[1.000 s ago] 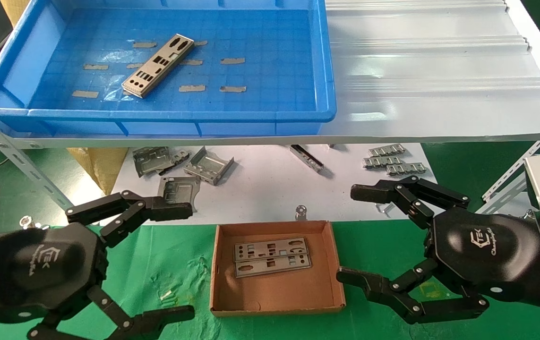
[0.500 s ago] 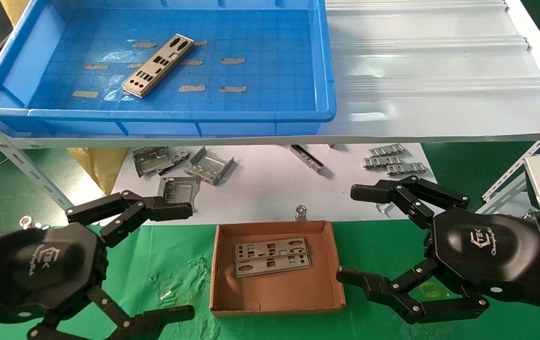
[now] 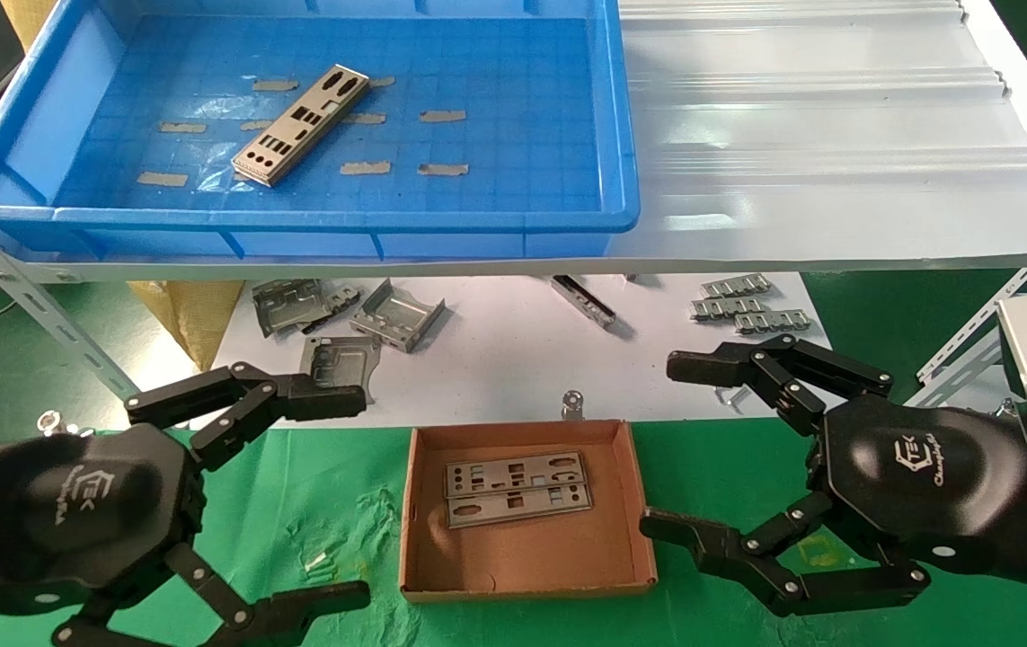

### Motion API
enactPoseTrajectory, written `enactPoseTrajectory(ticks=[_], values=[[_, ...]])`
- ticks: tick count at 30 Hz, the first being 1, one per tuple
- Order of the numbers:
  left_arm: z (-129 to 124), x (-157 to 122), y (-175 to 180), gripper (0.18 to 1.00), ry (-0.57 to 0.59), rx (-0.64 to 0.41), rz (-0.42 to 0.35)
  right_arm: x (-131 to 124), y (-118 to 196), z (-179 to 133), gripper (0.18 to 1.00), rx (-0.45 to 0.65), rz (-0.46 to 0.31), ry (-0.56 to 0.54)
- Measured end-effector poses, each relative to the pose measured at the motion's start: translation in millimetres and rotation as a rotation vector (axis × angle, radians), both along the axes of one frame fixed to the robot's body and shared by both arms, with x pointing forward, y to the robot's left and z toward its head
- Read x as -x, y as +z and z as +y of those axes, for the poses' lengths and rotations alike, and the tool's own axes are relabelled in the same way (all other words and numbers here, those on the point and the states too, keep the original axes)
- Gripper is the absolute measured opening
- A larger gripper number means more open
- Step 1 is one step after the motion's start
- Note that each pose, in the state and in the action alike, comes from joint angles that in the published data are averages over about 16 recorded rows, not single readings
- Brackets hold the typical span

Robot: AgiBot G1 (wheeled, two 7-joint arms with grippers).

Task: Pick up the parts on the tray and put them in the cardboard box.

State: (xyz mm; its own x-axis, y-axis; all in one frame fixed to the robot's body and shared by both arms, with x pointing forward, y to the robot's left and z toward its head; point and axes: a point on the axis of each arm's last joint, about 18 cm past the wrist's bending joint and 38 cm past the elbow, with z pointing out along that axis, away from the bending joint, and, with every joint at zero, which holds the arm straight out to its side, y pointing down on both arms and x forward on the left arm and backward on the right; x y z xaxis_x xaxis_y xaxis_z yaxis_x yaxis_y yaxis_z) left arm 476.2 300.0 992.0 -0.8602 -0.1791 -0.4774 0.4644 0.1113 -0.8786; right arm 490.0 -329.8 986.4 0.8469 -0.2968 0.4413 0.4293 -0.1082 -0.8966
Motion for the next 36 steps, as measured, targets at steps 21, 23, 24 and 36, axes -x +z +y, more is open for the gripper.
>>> enactPoseTrajectory(ticks=[21, 23, 24, 36], values=[[0.0, 0.0, 0.0, 1.001, 0.000, 0.000, 0.000, 0.0, 0.0, 0.0, 1.000, 0.000, 0.000, 0.000], [0.0, 0.0, 0.0, 1.001, 0.000, 0.000, 0.000, 0.0, 0.0, 0.0, 1.000, 0.000, 0.000, 0.000], [0.0, 0.0, 0.0, 1.001, 0.000, 0.000, 0.000, 0.0, 0.0, 0.0, 1.000, 0.000, 0.000, 0.000], [0.0, 0.0, 0.0, 1.001, 0.000, 0.000, 0.000, 0.0, 0.0, 0.0, 1.000, 0.000, 0.000, 0.000]])
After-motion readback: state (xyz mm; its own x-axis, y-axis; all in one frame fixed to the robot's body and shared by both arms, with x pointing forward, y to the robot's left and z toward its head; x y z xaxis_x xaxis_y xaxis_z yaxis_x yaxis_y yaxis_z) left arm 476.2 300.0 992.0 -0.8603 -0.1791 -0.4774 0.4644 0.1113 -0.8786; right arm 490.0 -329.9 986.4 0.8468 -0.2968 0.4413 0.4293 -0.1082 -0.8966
